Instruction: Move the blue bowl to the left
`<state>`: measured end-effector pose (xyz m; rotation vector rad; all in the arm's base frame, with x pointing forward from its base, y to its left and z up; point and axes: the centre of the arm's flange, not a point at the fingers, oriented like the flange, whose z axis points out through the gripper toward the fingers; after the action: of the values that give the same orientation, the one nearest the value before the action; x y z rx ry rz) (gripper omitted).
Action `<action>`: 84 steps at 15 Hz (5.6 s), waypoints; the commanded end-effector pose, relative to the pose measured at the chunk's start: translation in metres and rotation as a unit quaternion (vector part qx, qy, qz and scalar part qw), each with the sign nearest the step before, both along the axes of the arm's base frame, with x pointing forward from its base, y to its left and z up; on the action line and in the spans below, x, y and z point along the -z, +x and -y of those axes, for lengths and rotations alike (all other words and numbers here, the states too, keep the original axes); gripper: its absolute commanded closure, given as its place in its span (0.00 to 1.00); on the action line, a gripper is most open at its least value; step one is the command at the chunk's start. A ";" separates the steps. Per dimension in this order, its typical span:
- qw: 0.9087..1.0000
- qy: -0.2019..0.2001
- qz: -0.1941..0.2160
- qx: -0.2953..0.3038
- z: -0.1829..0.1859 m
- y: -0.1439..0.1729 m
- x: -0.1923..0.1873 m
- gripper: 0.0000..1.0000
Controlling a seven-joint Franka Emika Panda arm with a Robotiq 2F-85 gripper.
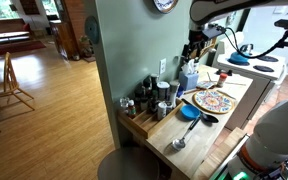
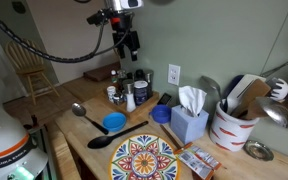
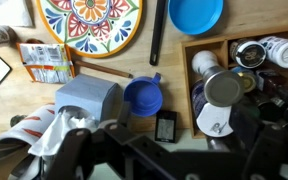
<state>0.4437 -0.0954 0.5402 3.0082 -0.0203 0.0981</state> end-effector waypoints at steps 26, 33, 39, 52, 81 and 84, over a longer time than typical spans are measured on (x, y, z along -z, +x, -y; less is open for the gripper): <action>0.921 0.058 0.056 0.381 0.059 0.030 0.227 0.00; 0.879 0.054 0.083 0.467 0.064 0.059 0.257 0.00; 0.849 0.072 0.062 0.520 0.085 0.068 0.281 0.00; 0.808 0.092 0.068 0.578 0.112 0.082 0.291 0.71; 0.952 0.136 0.014 0.273 0.127 -0.051 0.197 0.99; 0.969 0.140 0.017 0.204 0.114 -0.075 0.191 0.99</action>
<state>0.4076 -0.2222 0.3372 3.1388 -0.9007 0.0949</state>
